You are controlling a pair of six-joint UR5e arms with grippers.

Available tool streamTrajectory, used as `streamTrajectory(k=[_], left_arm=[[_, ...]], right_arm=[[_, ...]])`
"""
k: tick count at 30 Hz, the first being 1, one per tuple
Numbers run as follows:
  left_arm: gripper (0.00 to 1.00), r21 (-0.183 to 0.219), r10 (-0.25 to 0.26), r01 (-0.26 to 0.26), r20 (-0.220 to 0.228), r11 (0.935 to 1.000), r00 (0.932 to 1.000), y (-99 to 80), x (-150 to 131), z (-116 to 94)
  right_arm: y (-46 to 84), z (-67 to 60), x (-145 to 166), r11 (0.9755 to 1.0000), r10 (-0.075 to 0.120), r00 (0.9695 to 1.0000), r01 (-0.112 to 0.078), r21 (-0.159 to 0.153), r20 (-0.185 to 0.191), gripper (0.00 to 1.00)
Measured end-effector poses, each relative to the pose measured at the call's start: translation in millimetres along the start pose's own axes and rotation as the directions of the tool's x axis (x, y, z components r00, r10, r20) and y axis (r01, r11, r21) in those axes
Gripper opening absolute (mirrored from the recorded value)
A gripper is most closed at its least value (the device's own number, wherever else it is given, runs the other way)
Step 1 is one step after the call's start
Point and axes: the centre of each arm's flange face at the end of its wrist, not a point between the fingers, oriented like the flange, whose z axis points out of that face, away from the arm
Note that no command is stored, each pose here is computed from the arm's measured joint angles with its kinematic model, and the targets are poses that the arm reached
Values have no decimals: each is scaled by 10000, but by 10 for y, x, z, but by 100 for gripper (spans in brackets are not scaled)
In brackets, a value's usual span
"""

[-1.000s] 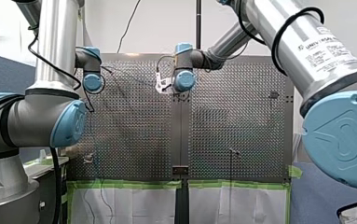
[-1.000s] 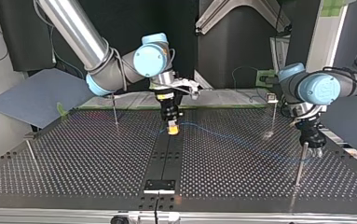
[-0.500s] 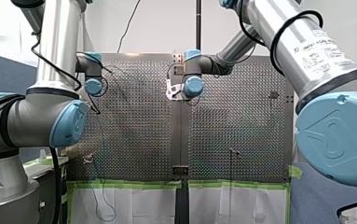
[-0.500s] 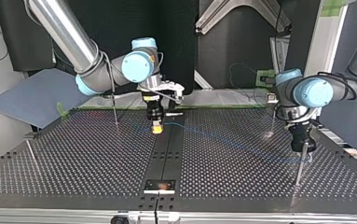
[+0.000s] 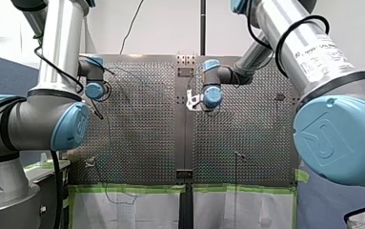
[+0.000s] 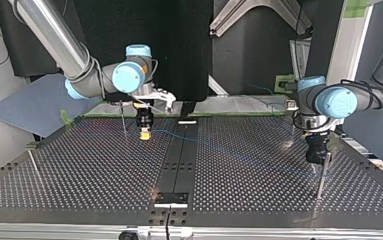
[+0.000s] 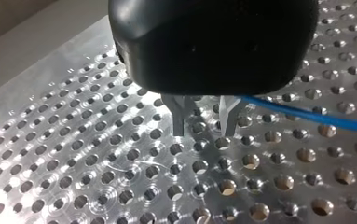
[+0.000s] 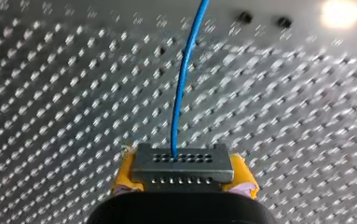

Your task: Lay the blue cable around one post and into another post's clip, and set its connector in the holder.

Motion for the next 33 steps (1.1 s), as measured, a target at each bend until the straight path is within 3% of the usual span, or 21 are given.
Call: streamTrajectory(k=[6, 9, 11, 12, 14, 15, 17, 20, 23, 26, 27, 33], left_arm=[[43, 6, 76, -76, -8, 10000, 10000, 9, -6, 4], [51, 30, 182, -181, -15, 9998, 9998, 7, -6, 5], [65, 53, 297, -297, -40, 9995, 9996, 6, -3, 5], [65, 59, 351, -351, -54, 9994, 9994, 6, -2, 5], [84, 51, 448, -447, -93, 9990, 9990, 7, 2, 2], [84, 40, 485, -484, -113, 9988, 9988, 8, 4, -1], [100, -16, 585, -585, -180, 9983, 9981, 15, 9, -9], [100, -138, 682, -687, -292, 9975, 9972, 34, 13, -23], [100, -304, 715, -728, -440, 9969, 9965, 62, 20, -42], [100, -442, 723, -748, -550, 9962, 9959, 85, 18, -57], [100, -470, 724, -751, -572, 9961, 9957, 89, 18, -60], [100, -526, 725, -758, -621, 9957, 9954, 99, 20, -66]], right_arm=[[144, -10, -198, 9990, 257, 9997, -254, -372, 52, 0], [234, -12, -301, 9978, 371, 9993, -367, -548, 54, 0], [307, -9, -363, 9968, 412, 9991, -408, -682, 54, 0], [363, -3, -405, 9961, 430, 9991, -424, -777, 58, 0], [448, 5, -465, 9948, 462, 9989, -454, -916, 62, 0], [508, 11, -504, 9937, 487, 9988, -478, -1014, 65, 0], [604, 19, -561, 9917, 522, 9986, -511, -1183, 68, 0], [777, 29, -664, 9868, 577, 9983, -558, -1522, 77, 0], [961, 30, -772, 9798, 602, 9981, -573, -1915, 90, 0], [1138, 22, -871, 9703, 606, 9981, -564, -2352, 108, 0], [1207, 18, -907, 9659, 619, 9980, -571, -2527, 111, 0], [1518, -20, -1084, 9446, 719, 9974, -645, -3218, 111, 0]])
